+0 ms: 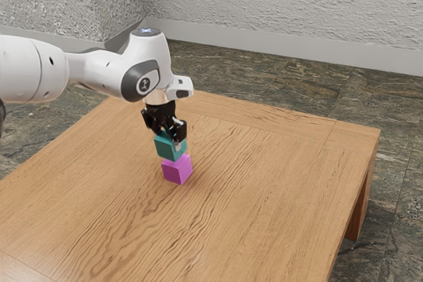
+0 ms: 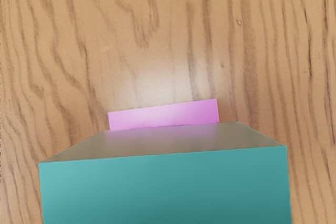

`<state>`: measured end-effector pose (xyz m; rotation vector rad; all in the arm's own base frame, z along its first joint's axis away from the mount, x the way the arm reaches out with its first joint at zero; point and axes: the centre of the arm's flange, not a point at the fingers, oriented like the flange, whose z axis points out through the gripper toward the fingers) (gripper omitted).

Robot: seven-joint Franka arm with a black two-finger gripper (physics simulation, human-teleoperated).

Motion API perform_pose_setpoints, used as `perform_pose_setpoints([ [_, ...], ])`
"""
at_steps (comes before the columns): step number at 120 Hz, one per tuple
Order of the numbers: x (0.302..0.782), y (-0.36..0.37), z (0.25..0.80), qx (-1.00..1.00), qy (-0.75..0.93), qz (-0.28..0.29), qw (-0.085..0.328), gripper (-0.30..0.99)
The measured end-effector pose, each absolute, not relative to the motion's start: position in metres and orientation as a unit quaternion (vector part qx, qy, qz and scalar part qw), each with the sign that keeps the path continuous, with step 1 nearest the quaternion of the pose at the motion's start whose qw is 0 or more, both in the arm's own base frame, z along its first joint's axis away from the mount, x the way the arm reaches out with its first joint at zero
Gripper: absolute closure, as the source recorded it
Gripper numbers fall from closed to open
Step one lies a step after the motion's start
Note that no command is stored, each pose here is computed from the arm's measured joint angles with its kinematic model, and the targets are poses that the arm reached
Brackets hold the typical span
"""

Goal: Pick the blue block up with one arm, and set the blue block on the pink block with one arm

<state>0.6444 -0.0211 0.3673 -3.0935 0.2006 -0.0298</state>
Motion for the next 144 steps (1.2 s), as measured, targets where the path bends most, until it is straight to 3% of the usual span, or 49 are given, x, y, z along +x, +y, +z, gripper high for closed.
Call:
perform_pose_setpoints([
  [52, 0.652, -0.02, 0.353, -0.998, 0.067, 0.003, 0.02, 0.33],
  [84, 0.653, -0.021, 0.354, -0.997, 0.069, 0.003, 0.017, 0.1],
  [112, 0.651, -0.02, 0.42, -0.997, 0.071, -0.027, 0.019, 0.03],
  [144, 0.648, -0.021, 0.43, -0.997, 0.075, -0.021, 0.019, 0.01],
])
